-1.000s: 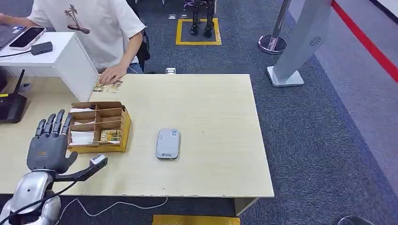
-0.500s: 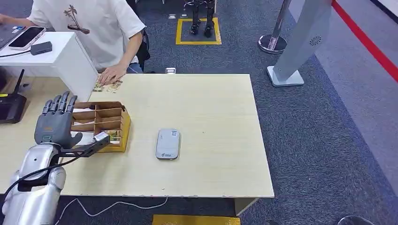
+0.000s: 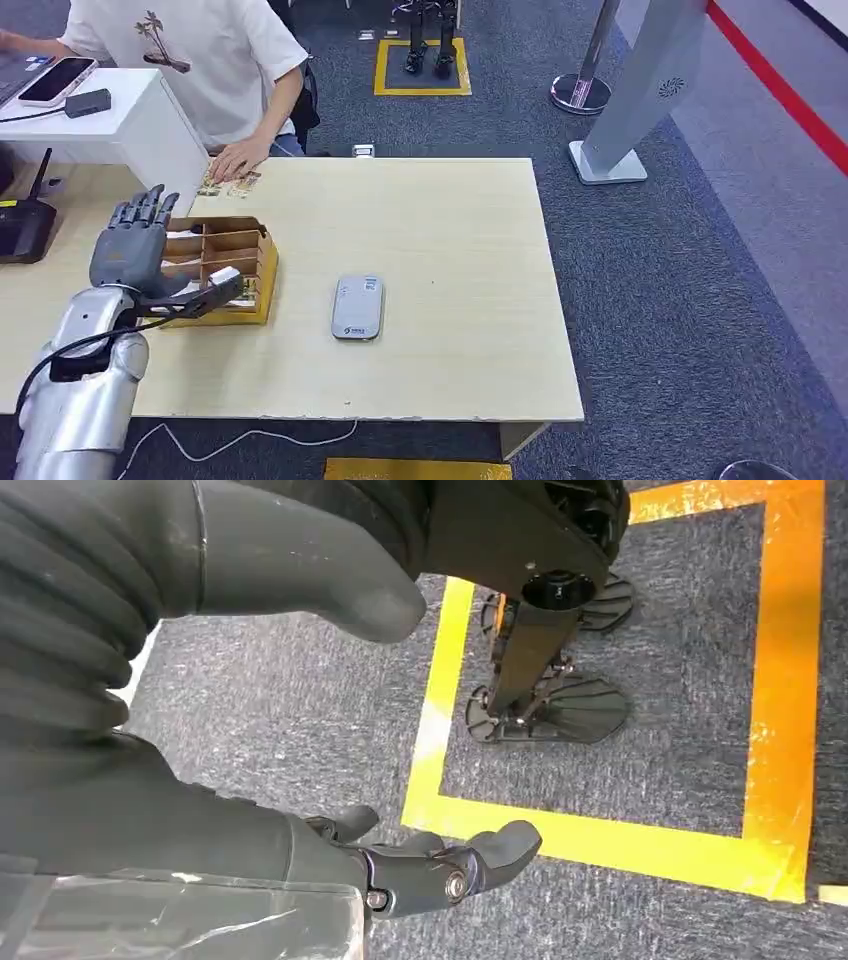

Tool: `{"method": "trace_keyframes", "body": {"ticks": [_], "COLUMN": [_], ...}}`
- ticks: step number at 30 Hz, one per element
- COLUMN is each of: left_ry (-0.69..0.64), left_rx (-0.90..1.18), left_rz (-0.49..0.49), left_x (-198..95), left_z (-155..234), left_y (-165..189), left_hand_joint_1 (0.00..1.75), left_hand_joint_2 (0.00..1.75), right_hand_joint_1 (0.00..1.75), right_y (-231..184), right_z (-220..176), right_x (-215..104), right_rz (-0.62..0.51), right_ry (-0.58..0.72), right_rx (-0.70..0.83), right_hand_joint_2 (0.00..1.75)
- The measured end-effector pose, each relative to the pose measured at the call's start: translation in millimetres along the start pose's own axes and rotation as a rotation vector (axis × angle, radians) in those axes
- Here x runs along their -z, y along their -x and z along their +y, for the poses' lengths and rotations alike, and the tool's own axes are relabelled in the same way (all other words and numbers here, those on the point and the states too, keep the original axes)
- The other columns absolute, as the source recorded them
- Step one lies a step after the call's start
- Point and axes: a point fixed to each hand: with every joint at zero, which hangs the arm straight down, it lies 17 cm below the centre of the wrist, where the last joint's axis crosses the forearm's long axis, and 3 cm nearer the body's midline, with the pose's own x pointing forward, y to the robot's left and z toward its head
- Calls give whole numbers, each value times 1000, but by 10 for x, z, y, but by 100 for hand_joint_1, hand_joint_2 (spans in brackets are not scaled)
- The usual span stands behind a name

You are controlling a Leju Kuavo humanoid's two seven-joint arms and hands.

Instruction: Pass the card to the sensor for recognition and then transmit it.

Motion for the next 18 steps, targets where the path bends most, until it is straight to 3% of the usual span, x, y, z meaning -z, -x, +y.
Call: {"method": "trace_keyframes", "body": {"ticks": [12,18], "left_ry": [-46,-51], "left_rx": [-11,14], "left_rz": [-145,-147], "left_x": [11,-106], "left_z": [226,249], "left_y": [-768,-860], "left_hand_joint_1": [0,0], "left_hand_joint_2": [175,175], "right_hand_joint_1": [0,0], "right_y": [-21,53], "right_z": [-1,-9], "right_x": [-1,-14], "right_rz": [-14,-16], "right_ry": [1,4], "right_rx": [8,33], "right_hand_joint_2": [175,175]}}
